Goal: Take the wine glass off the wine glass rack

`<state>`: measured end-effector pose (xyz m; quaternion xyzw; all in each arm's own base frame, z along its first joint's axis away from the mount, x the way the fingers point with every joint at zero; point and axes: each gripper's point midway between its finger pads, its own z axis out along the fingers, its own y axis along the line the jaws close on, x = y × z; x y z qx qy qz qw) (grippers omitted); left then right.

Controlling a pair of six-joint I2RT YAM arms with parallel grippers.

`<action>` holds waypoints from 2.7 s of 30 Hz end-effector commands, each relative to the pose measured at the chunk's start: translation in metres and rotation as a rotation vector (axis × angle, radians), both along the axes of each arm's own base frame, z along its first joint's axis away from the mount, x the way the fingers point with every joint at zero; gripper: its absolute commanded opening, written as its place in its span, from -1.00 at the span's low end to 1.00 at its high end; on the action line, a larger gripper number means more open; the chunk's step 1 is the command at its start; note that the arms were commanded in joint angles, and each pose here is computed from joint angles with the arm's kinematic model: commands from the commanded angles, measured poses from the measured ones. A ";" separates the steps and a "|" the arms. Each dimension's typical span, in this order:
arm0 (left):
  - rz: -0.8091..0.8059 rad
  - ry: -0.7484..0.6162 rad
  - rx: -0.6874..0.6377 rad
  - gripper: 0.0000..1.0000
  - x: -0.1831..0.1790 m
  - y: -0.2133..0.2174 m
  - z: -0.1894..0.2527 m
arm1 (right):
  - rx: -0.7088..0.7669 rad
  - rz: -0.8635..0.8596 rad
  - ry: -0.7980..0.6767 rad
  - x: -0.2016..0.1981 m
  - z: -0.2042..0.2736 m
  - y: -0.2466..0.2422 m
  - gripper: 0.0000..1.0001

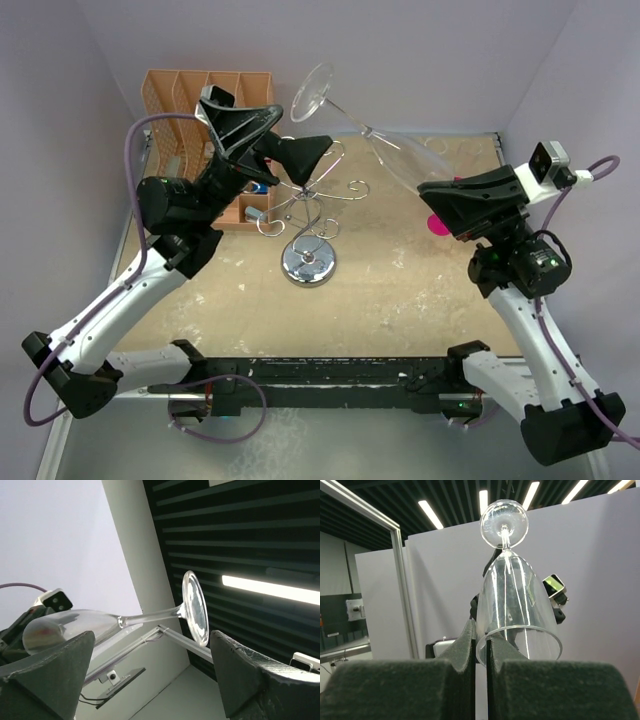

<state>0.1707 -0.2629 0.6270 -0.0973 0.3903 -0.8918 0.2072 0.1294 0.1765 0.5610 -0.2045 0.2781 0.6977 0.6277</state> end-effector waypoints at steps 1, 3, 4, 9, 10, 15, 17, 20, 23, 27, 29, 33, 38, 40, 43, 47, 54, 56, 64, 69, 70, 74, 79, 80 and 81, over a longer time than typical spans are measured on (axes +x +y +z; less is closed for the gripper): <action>0.093 -0.124 -0.045 0.91 -0.020 0.022 0.008 | 0.051 -0.059 -0.048 -0.010 0.018 -0.009 -1.00; 0.154 -0.152 0.018 0.94 -0.020 0.021 0.002 | 0.062 -0.091 -0.042 -0.010 0.023 -0.012 -1.00; 0.197 -0.171 0.068 0.96 -0.018 0.019 -0.005 | 0.066 -0.110 -0.026 -0.008 0.024 -0.014 -1.00; 0.396 -0.206 0.344 0.99 -0.007 0.022 -0.042 | 0.016 -0.348 0.095 0.025 0.030 -0.023 -1.00; 0.450 -0.226 0.409 0.99 -0.006 0.026 -0.048 | 0.006 -0.413 0.122 0.032 0.031 -0.027 -1.00; 0.767 -0.240 0.755 0.99 0.011 0.073 -0.079 | -0.072 -0.731 0.309 0.060 0.014 -0.062 -1.00; 0.888 -0.231 0.866 0.99 0.015 0.099 -0.088 | -0.126 -0.826 0.369 0.066 -0.001 -0.073 -1.00; 1.013 -0.186 0.993 0.99 0.020 0.131 -0.101 | -0.227 -0.919 0.440 0.073 -0.023 -0.083 -1.00; 1.102 -0.150 1.078 0.99 0.025 0.151 -0.109 | -0.348 -0.955 0.480 0.075 -0.040 -0.084 -1.00; 1.196 -0.103 1.160 0.99 0.035 0.170 -0.117 | -0.538 -0.941 0.535 0.080 -0.072 -0.078 -1.00; 1.219 -0.110 1.178 0.98 0.037 0.173 -0.116 | -0.628 -0.929 0.570 0.086 -0.089 -0.075 -1.00; 1.255 -0.132 1.193 0.98 0.040 0.176 -0.113 | -0.823 -0.876 0.679 0.105 -0.136 -0.067 -1.00; 1.261 -0.173 1.196 0.98 0.037 0.177 -0.110 | -1.004 -0.924 0.879 0.127 -0.194 -0.081 -1.00; 1.263 -0.175 1.201 0.98 0.035 0.179 -0.112 | -1.065 -0.933 0.944 0.135 -0.214 -0.085 -1.00; 1.268 -0.178 1.195 0.98 0.032 0.182 -0.113 | -1.118 -0.945 1.008 0.149 -0.231 -0.087 -1.00; 1.270 -0.181 1.209 0.98 0.031 0.184 -0.116 | -1.198 -0.942 1.102 0.167 -0.260 -0.088 -1.00; 1.277 -0.189 1.214 0.98 0.018 0.196 -0.117 | -1.278 -0.996 1.189 0.192 -0.287 -0.096 -1.00; 1.278 -0.191 1.211 0.99 0.016 0.198 -0.117 | -1.300 -0.969 1.206 0.197 -0.294 -0.092 -1.00; 1.264 -0.215 1.222 0.98 0.011 0.198 -0.119 | -1.386 -0.971 1.274 0.211 -0.325 -0.094 -1.00; 1.269 -0.221 1.241 0.98 0.013 0.198 -0.120 | -1.413 -0.995 1.291 0.218 -0.333 -0.098 -1.00; 1.269 -0.224 1.244 0.98 0.014 0.197 -0.120 | -1.419 -0.995 1.297 0.218 -0.336 -0.099 -1.00; 1.264 -0.228 1.257 0.98 0.018 0.194 -0.122 | -1.438 -1.030 1.308 0.218 -0.341 -0.105 -0.99; 1.275 -0.217 1.277 0.98 0.018 0.198 -0.126 | -1.447 -1.065 1.311 0.223 -0.342 -0.111 -0.92; 1.277 -0.218 1.277 0.98 0.018 0.198 -0.126 | -1.450 -1.059 1.311 0.224 -0.343 -0.109 -0.91; 1.278 -0.219 1.271 0.98 0.018 0.198 -0.124 | -1.455 -1.050 1.312 0.225 -0.345 -0.108 -0.90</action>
